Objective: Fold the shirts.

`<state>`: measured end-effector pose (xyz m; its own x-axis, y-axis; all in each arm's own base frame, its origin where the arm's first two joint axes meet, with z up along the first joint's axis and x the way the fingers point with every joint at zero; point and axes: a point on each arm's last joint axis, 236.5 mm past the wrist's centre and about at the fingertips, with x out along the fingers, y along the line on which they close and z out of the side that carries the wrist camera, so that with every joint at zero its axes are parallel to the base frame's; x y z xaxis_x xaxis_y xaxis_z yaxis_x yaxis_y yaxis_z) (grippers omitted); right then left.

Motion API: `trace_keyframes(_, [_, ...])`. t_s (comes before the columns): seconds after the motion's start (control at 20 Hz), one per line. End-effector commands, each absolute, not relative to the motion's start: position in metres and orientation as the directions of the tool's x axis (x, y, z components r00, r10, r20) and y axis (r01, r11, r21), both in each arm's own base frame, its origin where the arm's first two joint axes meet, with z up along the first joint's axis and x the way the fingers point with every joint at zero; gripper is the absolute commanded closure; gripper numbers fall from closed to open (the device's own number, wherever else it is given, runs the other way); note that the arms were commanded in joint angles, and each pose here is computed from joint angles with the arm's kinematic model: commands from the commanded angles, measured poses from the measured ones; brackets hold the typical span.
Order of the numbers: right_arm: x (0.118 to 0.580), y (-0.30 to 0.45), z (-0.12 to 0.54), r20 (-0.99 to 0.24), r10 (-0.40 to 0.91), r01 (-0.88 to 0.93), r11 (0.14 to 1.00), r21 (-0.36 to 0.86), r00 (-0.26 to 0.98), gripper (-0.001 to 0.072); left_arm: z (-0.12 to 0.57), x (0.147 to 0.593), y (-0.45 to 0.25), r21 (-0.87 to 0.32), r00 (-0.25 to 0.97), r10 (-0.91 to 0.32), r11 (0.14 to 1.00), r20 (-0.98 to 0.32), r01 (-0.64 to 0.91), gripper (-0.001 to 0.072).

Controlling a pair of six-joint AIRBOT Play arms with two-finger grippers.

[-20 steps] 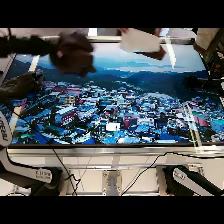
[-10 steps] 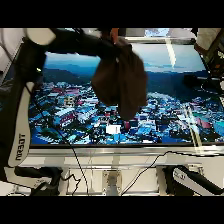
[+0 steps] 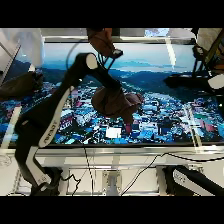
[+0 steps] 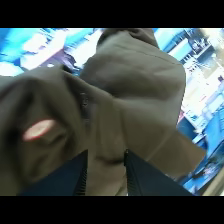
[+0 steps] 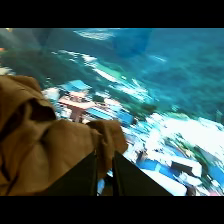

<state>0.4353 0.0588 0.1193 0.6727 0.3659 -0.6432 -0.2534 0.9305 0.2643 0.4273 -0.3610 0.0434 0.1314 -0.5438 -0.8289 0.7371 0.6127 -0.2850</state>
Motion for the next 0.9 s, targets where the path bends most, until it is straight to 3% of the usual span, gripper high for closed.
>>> trace_keyframes(0.0, [0.438, 0.102, 0.125, -0.61, 0.421, -0.36, 0.905, 0.228, 0.671, 0.058, -0.004, 0.421, -0.383, -0.411, 0.025, -0.583, 0.603, -0.812, 0.684, 0.0415])
trace_keyframes(0.05, [0.432, 0.112, 0.118, -0.632, 0.442, -0.384, 0.892, 0.237, 0.637, 0.057, -0.005, 0.428, -0.379, -0.389, 0.049, -0.572, 0.615, -0.819, 0.687, 0.0416])
trace_keyframes(0.15, [0.415, 0.139, 0.101, -0.665, 0.515, -0.422, 0.85, 0.316, 0.541, 0.0451, 0.007, 0.451, -0.363, -0.323, 0.129, -0.541, 0.657, -0.831, 0.681, 0.0415])
trace_keyframes(0.3, [0.384, 0.183, 0.067, -0.667, 0.61, -0.436, 0.786, 0.439, 0.428, 0.0429, 0.039, 0.489, -0.324, -0.249, 0.263, -0.502, 0.737, -0.824, 0.628, 0.0414])
trace_keyframes(0.35, [0.373, 0.194, 0.052, -0.673, 0.625, -0.427, 0.774, 0.468, 0.395, 0.0365, 0.047, 0.496, -0.309, -0.236, 0.287, -0.488, 0.757, -0.824, 0.609, 0.0409])
trace_keyframes(0.55, [0.339, 0.241, 0.008, -0.638, 0.69, -0.347, 0.724, 0.597, 0.342, 0.0366, 0.062, 0.506, -0.26, -0.247, 0.305, -0.454, 0.811, -0.837, 0.53, 0.0409])
trace_keyframes(0.85, [0.339, 0.286, -0.034, -0.642, 0.661, -0.302, 0.75, 0.589, 0.389, 0.0366, 0.038, 0.49, -0.244, -0.275, 0.218, -0.421, 0.828, -0.88, 0.489, 0.0409])
